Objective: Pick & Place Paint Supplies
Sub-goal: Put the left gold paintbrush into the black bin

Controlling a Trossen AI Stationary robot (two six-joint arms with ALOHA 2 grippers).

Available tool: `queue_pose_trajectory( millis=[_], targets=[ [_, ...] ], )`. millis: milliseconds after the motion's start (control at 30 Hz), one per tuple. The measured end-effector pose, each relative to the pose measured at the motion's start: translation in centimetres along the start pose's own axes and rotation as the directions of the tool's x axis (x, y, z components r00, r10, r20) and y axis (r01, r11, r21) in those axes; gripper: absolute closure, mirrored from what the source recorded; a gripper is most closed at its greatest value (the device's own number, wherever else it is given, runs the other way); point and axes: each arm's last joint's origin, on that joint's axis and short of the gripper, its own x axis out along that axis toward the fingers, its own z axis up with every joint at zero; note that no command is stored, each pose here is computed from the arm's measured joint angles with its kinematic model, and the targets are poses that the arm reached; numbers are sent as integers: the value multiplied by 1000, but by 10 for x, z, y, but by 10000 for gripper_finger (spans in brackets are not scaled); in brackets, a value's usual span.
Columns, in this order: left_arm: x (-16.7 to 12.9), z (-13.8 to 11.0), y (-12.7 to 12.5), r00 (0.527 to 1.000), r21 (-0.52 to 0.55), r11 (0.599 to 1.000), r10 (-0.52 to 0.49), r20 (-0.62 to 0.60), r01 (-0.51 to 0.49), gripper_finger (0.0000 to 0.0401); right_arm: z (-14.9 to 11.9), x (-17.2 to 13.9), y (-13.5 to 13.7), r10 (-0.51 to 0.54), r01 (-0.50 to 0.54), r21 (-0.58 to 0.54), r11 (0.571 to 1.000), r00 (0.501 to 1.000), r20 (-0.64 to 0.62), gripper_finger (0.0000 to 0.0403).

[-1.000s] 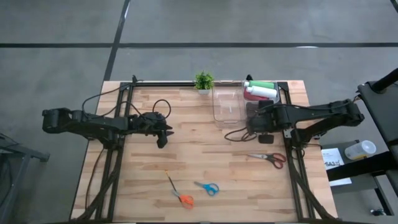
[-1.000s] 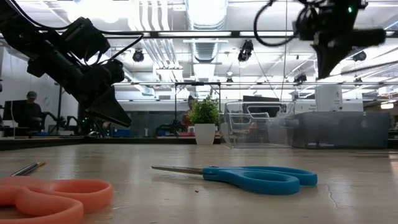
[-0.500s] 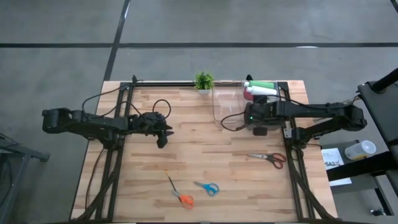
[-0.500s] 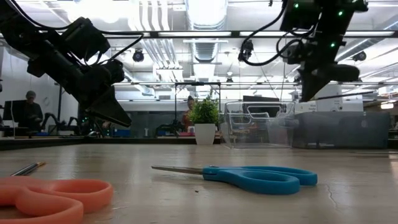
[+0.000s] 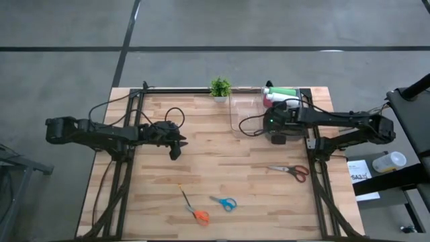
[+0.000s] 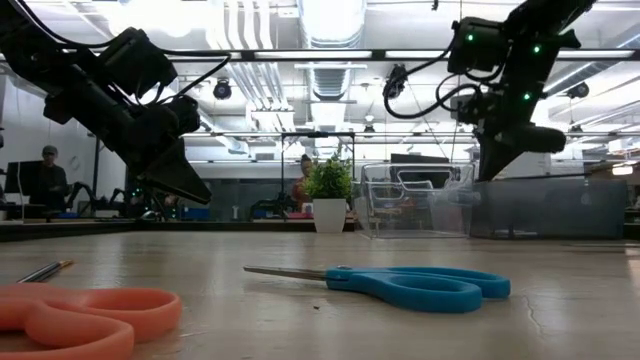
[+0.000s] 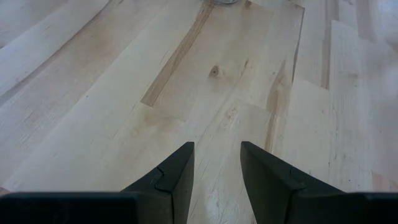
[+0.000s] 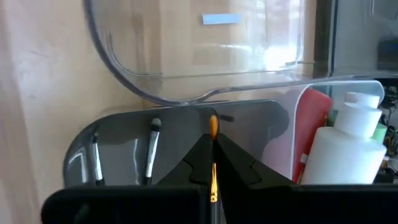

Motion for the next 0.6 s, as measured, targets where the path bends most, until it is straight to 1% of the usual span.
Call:
queue_pose_trajectory(
  millis=[133, 267, 367, 467, 600],
  targets=[
    [0, 0, 0, 1000, 0, 1000, -1, 0, 1, 263, -6, 11, 4, 2, -2, 18, 1000, 1000, 6, 394],
    [0, 0, 0, 1000, 0, 1000, 0, 0, 0, 263, -14, 20, 11, 12, -12, 9, 1000, 1000, -19, 394],
    [0, 0, 0, 1000, 0, 1000, 0, 0, 0, 263, -18, 23, 14, 16, -15, 24, 1000, 999, -30, 394],
    [0, 0, 0, 1000, 0, 1000, 0, 0, 0, 263, -19, 24, 15, 16, -14, 56, 998, 999, -30, 394],
    [0, 0, 0, 1000, 0, 1000, 0, 0, 0, 263, -15, 24, 13, 4, -4, 117, 993, 1000, 0, 394]
  ],
)
